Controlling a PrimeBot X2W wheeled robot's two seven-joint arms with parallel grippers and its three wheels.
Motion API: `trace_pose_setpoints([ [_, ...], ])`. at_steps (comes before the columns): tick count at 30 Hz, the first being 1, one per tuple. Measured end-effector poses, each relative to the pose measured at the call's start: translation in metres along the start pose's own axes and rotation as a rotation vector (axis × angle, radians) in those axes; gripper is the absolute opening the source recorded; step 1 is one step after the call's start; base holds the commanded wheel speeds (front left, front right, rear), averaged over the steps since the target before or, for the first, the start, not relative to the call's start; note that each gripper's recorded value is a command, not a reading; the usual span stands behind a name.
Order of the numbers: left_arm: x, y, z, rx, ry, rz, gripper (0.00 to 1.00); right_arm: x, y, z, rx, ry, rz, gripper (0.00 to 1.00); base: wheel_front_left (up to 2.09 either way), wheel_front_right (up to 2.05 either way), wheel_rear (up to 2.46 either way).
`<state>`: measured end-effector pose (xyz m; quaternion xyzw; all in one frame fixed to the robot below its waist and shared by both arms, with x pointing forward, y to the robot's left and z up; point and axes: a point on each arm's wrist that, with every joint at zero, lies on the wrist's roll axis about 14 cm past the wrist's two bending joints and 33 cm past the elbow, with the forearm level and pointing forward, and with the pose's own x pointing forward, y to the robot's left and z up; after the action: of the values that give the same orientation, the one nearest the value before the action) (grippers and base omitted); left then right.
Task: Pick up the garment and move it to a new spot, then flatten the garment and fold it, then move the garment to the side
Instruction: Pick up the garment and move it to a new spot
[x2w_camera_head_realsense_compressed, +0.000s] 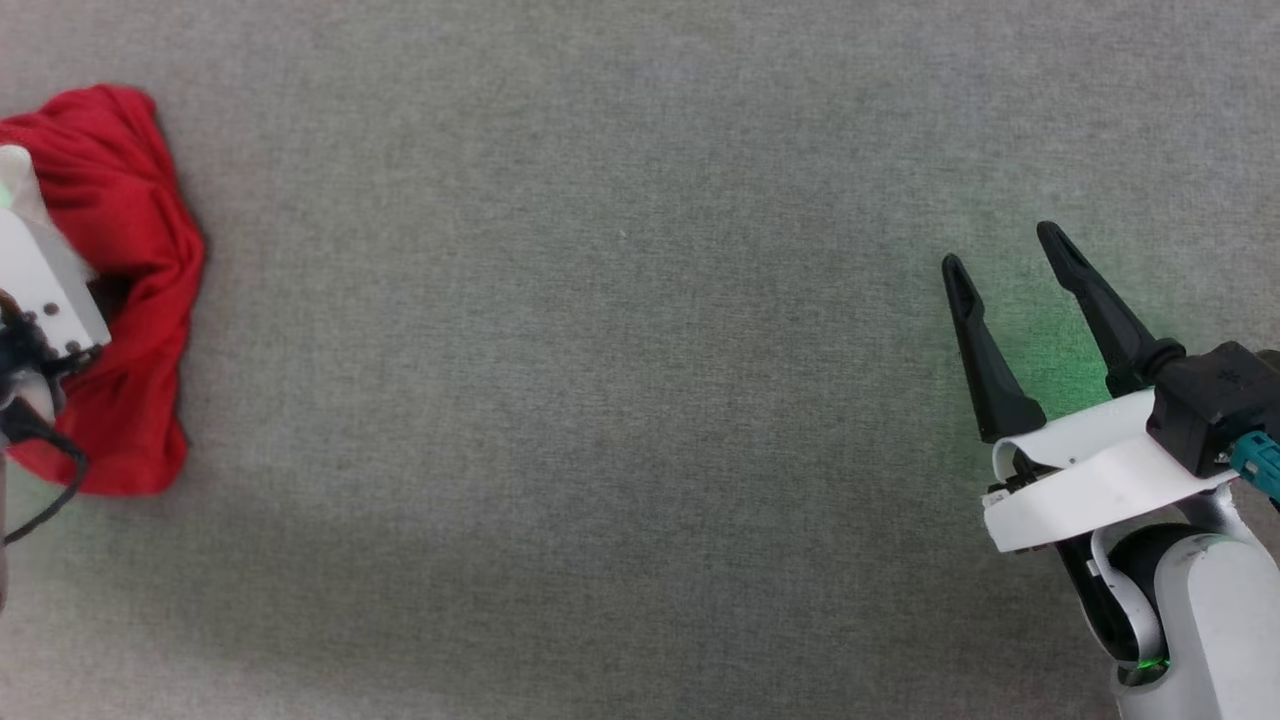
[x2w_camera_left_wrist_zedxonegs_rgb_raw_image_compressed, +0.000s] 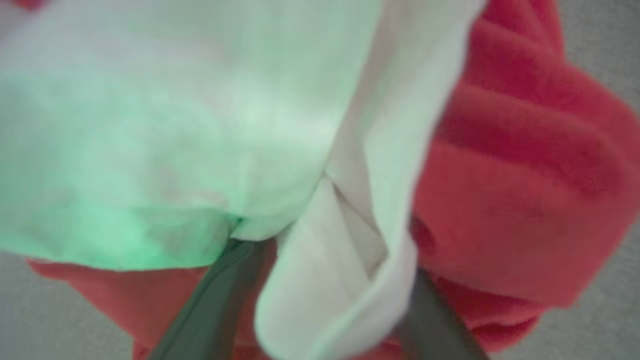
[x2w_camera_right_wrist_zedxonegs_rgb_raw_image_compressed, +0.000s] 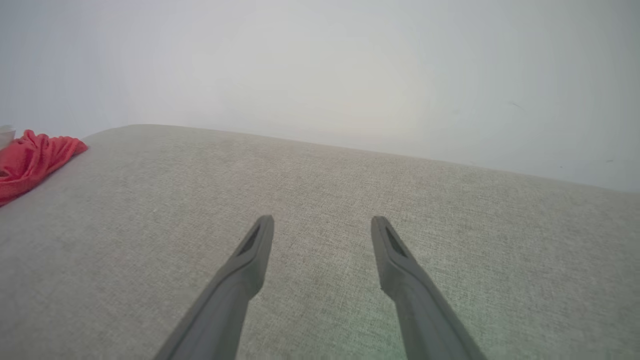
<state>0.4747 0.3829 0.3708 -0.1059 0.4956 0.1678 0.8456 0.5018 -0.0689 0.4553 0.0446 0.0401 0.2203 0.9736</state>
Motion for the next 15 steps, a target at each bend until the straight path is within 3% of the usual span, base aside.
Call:
trace_pose_setpoints([
  [4,0.003,-0.003,0.000,-0.012,0.000,0.002,1.00,-0.002,-0.001,0.000,-0.003,0.009,-0.005,1.00,0.00,0.00,0.00],
  [5,0.002,-0.002,0.000,-0.019,-0.006,0.003,0.95,-0.003,0.000,0.000,-0.003,0.010,-0.004,1.00,0.00,0.00,0.00],
  [6,0.001,-0.001,0.000,-0.026,-0.015,0.002,0.40,-0.004,0.001,0.000,-0.002,0.014,-0.003,1.00,0.00,0.00,0.00],
  [7,-0.001,0.000,0.001,-0.030,-0.024,-0.001,0.00,-0.006,0.002,0.001,-0.002,0.016,-0.001,1.00,0.00,0.00,0.00],
  [15,-0.040,0.019,0.024,-0.029,-0.150,0.005,0.00,-0.014,0.016,0.020,0.007,-0.024,0.010,1.00,0.00,0.00,0.00],
])
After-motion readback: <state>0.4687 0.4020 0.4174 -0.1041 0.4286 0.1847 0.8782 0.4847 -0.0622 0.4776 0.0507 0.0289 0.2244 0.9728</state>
